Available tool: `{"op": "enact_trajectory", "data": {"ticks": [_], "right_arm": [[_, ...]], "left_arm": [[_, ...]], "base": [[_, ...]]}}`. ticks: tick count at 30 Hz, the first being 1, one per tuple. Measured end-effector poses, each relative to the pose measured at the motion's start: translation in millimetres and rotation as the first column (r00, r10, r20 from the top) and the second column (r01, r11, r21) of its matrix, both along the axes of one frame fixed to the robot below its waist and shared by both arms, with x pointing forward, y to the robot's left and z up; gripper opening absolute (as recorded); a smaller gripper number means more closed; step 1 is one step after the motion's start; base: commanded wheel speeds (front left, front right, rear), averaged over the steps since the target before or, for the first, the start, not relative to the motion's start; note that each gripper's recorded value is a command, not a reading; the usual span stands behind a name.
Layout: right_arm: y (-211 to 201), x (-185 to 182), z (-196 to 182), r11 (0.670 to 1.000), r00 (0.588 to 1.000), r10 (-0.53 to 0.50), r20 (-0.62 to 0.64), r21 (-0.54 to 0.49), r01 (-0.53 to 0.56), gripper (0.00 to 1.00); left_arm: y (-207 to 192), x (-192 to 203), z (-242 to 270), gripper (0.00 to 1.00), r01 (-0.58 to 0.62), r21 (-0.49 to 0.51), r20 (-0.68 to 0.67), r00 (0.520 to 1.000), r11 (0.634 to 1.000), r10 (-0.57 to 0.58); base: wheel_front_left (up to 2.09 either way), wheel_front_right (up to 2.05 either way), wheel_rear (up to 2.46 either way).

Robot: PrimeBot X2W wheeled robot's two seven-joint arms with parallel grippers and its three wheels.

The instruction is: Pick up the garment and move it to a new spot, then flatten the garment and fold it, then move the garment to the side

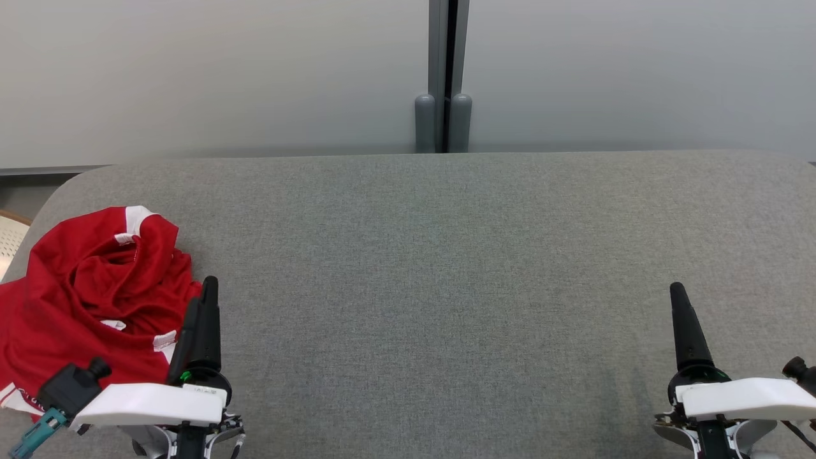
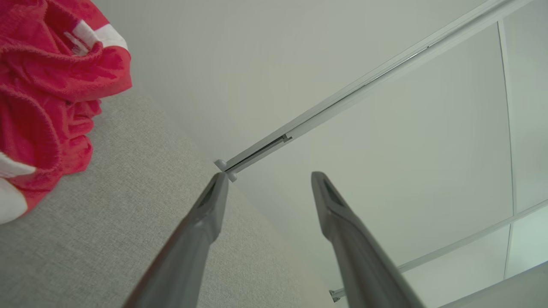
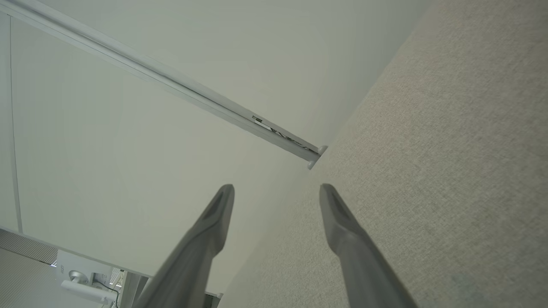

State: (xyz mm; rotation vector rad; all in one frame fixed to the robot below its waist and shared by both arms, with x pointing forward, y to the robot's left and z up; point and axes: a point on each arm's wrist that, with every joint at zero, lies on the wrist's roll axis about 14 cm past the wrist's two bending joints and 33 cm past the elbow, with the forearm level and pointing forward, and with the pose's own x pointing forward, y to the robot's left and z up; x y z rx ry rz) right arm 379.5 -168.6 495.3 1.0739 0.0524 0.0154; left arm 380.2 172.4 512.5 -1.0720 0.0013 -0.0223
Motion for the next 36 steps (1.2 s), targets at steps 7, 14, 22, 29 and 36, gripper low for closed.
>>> {"op": "enact_trajectory", "data": {"ticks": [7, 14, 22, 29, 36], "right_arm": [[7, 1, 8, 0.989, 0.999, 0.026, 0.036, -0.146, -0.02, 1.0], [20, 1, 13, 0.959, 0.996, 0.073, 0.06, -0.279, -0.054, 1.0], [28, 1, 15, 0.925, 0.992, 0.101, 0.076, -0.374, -0.066, 1.0], [34, 0, 17, 0.903, 0.989, 0.119, 0.092, -0.424, -0.069, 1.0], [34, 0, 18, 0.845, 0.986, 0.133, 0.105, -0.531, -0.057, 1.0]], "left_arm": [[-11, 1, 6, 1.0, 0.015, 0.148, 0.013, 1.0, 0.989, -0.017], [-16, 2, 7, 1.0, 0.007, 0.282, 0.01, 1.0, 0.959, -0.01], [-26, 1, 11, 1.0, 0.018, 0.388, 0.03, 0.999, 0.921, -0.033], [-31, 0, 10, 1.0, 0.013, 0.478, 0.038, 0.999, 0.879, -0.035], [-35, 0, 8, 1.0, 0.008, 0.565, 0.039, 0.999, 0.825, -0.036]], "base": [[0.0, 0.0, 0.0], [0.0, 0.0, 0.0], [0.0, 0.0, 0.0], [0.0, 0.0, 0.0], [0.0, 0.0, 0.0]]}}
